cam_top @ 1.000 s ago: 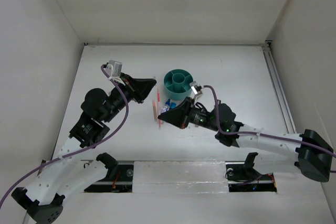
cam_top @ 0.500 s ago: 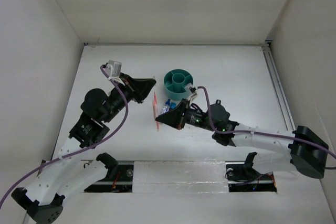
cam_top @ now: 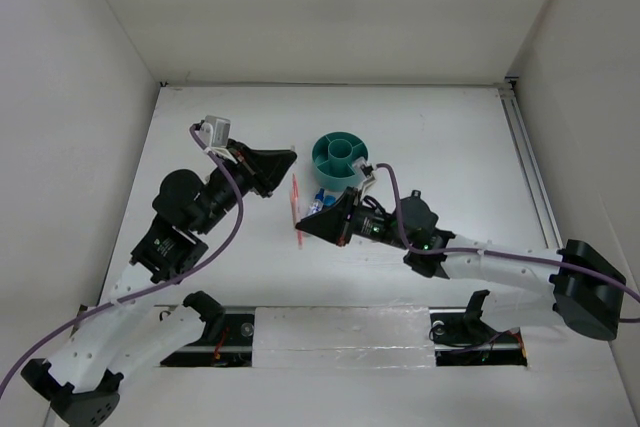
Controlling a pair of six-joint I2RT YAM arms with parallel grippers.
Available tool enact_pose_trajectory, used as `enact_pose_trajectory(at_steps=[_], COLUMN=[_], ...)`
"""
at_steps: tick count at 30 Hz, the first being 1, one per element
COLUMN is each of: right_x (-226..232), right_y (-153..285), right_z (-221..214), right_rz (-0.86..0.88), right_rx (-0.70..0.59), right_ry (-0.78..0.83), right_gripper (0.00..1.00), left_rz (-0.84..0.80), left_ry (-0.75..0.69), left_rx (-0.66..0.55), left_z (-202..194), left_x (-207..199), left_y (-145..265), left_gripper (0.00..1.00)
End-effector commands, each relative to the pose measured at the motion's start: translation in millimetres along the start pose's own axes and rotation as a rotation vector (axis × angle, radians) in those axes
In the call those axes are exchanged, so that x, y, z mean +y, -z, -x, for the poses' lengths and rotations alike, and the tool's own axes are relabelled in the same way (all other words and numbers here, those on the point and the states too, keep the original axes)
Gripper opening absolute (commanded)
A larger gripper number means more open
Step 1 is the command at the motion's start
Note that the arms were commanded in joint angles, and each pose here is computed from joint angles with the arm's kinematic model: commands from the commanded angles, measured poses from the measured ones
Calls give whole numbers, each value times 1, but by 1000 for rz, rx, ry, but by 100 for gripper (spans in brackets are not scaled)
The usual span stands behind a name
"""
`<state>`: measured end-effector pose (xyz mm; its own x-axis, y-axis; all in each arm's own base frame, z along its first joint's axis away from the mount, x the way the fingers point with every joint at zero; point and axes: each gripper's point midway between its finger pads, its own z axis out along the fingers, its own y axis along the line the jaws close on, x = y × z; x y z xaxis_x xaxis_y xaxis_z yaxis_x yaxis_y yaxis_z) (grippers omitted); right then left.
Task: Sort the stationery into containers
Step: Cap the pen
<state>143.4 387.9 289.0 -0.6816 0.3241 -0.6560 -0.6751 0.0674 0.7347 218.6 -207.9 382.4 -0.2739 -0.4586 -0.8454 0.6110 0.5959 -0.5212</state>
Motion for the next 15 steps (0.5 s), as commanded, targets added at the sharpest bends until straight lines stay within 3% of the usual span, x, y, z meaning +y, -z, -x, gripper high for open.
enact_pose_trajectory(at_steps=[1,15], right_x=[32,27], right_y=[-7,-7], right_z=[27,36], right_rz=[80,67], right_rx=[-67,-79], right_ry=[39,45], right_gripper=[0,0], left_rz=[-20,-27], left_ry=[3,-6], left_rx=[-5,0], left_z=[0,-1], left_x=[-3,-4], left_y=[-3,-2], left_gripper=[0,0])
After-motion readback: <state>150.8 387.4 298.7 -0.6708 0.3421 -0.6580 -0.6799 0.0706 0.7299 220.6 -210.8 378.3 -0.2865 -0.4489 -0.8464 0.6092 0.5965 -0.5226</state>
